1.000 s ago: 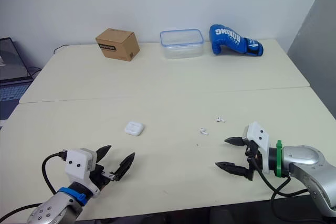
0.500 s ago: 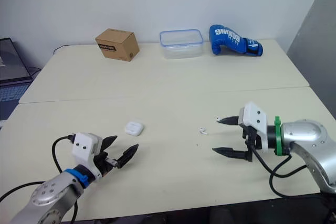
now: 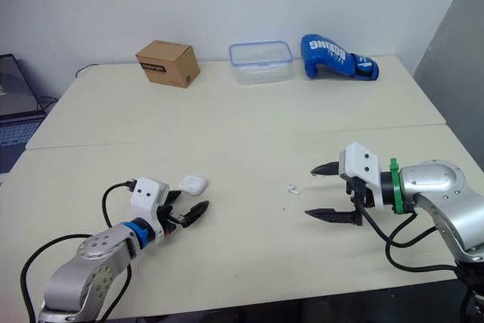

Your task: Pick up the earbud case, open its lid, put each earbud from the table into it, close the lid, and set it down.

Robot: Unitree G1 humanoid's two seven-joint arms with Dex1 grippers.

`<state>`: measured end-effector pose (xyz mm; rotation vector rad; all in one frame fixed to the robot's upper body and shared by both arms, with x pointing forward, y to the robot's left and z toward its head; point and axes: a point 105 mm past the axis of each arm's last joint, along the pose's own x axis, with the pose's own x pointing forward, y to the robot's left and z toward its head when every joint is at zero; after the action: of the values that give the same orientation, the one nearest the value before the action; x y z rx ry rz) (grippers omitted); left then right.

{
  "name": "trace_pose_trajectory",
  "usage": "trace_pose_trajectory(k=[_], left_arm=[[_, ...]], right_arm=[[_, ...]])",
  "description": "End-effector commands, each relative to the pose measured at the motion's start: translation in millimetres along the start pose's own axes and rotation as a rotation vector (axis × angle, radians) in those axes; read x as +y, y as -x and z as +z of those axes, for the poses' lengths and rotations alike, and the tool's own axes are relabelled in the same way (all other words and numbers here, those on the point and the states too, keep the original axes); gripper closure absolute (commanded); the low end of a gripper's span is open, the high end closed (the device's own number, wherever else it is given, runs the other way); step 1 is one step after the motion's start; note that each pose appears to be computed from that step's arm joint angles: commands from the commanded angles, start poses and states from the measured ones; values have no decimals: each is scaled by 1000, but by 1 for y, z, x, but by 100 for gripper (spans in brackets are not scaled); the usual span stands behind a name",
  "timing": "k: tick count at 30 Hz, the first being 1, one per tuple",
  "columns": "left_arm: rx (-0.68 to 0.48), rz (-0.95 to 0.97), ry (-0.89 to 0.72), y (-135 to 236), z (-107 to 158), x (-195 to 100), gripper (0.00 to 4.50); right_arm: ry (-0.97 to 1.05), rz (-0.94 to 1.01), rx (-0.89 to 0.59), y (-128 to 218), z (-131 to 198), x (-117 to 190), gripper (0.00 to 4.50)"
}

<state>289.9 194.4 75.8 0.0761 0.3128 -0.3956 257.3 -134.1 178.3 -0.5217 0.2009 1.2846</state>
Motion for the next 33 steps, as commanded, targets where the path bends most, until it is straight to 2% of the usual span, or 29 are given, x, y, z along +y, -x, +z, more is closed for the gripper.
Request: trace_pose_trajectory(k=[1,8,16,25,33], left_arm=[[-6,21,-5,-7,-2,1,3],[-8,48,-9,-7,-2,6,3],[35,12,-89,7,-1,21,3],[64,-18,-139,-1,6,39,3],[91,-119,-189,-17,11,40,3]], right_arm=[[38,-10,-12,4,9,3,0],[29,-22,-9,6,9,4,0],[17,-29,-8,6,8,3,0],[9,-38,-8,7,7,5,0],[8,-45,-6,8,7,5,0]])
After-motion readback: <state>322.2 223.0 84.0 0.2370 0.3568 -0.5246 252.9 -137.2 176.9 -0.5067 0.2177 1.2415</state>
